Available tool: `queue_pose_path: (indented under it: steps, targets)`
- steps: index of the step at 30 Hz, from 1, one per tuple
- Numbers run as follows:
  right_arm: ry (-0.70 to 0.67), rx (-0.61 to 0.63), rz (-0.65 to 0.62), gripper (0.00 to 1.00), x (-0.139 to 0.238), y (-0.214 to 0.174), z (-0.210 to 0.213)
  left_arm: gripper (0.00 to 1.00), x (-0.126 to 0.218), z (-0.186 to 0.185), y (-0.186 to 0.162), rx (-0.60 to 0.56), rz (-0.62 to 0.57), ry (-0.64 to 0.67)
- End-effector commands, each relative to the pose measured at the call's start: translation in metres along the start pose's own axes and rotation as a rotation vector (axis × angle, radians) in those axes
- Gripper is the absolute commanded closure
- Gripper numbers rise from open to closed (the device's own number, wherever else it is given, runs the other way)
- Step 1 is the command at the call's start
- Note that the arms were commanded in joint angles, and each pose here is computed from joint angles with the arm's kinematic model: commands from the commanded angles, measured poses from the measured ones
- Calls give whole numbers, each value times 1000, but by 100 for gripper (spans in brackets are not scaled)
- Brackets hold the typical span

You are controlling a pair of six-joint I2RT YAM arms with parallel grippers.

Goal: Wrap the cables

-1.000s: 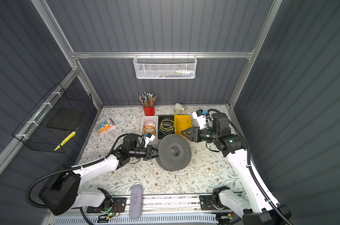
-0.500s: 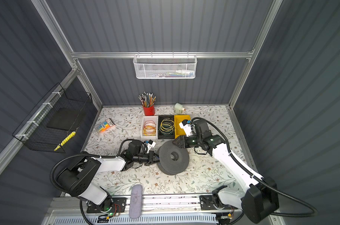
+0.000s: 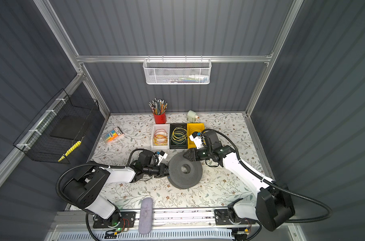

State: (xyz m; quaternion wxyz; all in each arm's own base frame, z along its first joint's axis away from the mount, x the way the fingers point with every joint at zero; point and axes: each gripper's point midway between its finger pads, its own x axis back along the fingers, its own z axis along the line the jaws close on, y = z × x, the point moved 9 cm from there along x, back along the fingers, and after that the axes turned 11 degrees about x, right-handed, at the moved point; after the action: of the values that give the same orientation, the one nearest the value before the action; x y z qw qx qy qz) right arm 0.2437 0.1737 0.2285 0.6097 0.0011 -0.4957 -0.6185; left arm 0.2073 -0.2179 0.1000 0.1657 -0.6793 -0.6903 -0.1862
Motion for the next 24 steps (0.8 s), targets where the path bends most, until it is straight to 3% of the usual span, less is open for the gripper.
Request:
queue_pose_path:
  steps: [1, 6, 16, 20, 22, 23, 24]
  targets:
    - [-7, 41, -21, 53, 2, 5, 3, 65, 4, 18, -7, 18, 28, 126]
    - [-12, 52, -32, 52, 5, 8, 5, 45, 17, 16, -9, 5, 22, 217]
    - [-71, 92, -80, 49, 25, 13, 13, 36, 55, 0, -11, -41, -11, 435]
    - [-173, 110, -125, 42, 46, 13, 18, 29, 84, -29, -9, -88, -87, 485]
    - [-258, 131, -168, 32, 63, 14, 20, 26, 100, -45, -6, -116, -162, 525]
    - [-309, 146, -188, 11, 71, 15, 21, 24, 108, -54, -3, -129, -216, 550]
    - [-350, 165, -208, 1, 79, 16, 21, 20, 117, -62, 2, -141, -279, 585]
